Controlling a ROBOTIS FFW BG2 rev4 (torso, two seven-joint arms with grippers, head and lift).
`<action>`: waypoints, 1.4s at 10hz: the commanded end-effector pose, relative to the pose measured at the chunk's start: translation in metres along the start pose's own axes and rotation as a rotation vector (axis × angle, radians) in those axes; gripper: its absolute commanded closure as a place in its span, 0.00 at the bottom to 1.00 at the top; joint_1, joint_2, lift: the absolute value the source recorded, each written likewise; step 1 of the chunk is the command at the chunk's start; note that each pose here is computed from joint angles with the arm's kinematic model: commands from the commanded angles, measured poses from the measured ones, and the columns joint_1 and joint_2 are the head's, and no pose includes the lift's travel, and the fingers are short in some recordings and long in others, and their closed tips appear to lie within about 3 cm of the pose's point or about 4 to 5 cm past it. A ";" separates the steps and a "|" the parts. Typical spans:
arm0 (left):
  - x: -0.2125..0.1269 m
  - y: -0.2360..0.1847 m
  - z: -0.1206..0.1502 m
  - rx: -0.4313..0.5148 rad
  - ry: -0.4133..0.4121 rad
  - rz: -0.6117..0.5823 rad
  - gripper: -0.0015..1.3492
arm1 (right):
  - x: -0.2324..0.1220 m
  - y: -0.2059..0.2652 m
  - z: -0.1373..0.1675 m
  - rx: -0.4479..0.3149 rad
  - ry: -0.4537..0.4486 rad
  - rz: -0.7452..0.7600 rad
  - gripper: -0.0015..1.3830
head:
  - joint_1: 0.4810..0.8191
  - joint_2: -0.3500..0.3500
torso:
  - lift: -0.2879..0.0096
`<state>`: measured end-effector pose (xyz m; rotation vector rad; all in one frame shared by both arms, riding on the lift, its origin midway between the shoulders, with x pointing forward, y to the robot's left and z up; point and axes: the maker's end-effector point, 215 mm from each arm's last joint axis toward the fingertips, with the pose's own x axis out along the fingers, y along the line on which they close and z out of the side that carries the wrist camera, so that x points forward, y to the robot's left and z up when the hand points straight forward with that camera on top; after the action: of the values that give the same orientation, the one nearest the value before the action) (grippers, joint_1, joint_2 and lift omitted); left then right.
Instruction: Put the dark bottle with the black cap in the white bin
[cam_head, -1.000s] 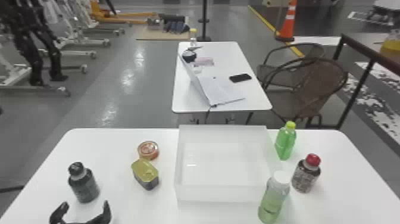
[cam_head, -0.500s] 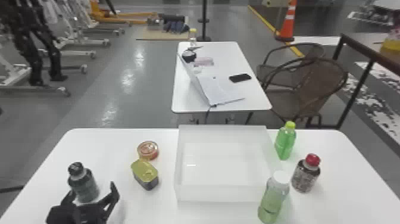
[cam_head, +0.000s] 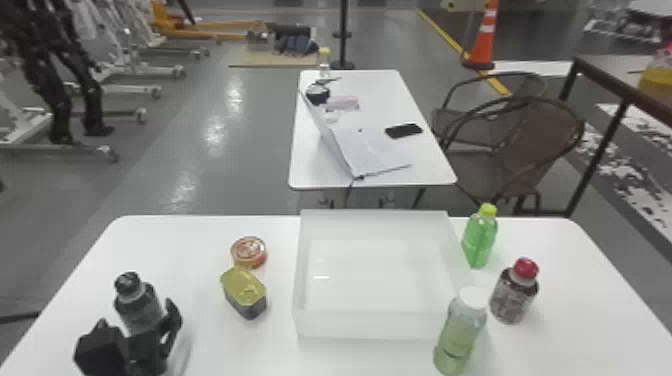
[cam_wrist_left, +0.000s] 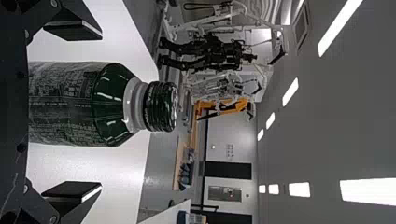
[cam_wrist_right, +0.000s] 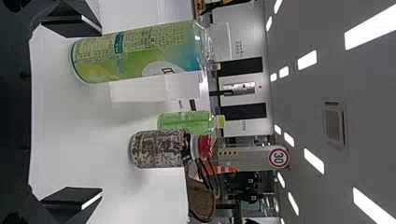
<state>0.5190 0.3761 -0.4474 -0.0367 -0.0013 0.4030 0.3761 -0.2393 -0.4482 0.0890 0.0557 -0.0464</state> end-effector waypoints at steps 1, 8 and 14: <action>0.001 0.006 -0.008 -0.007 0.015 0.014 0.18 | 0.000 0.000 -0.001 0.000 0.001 -0.001 0.07 | 0.20 0.50 | 0.63; 0.020 -0.002 -0.019 -0.013 0.032 -0.057 0.61 | 0.003 0.003 0.001 0.003 -0.003 0.010 0.07 | 0.20 0.50 | 0.63; -0.011 -0.144 0.140 -0.183 -0.199 -0.452 0.61 | 0.003 0.004 0.001 0.004 -0.003 0.010 0.08 | 0.20 0.50 | 0.63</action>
<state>0.5594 0.2617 -0.3163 -0.1560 -0.2359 -0.0092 0.3787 -0.2358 -0.4474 0.0935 0.0521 -0.0371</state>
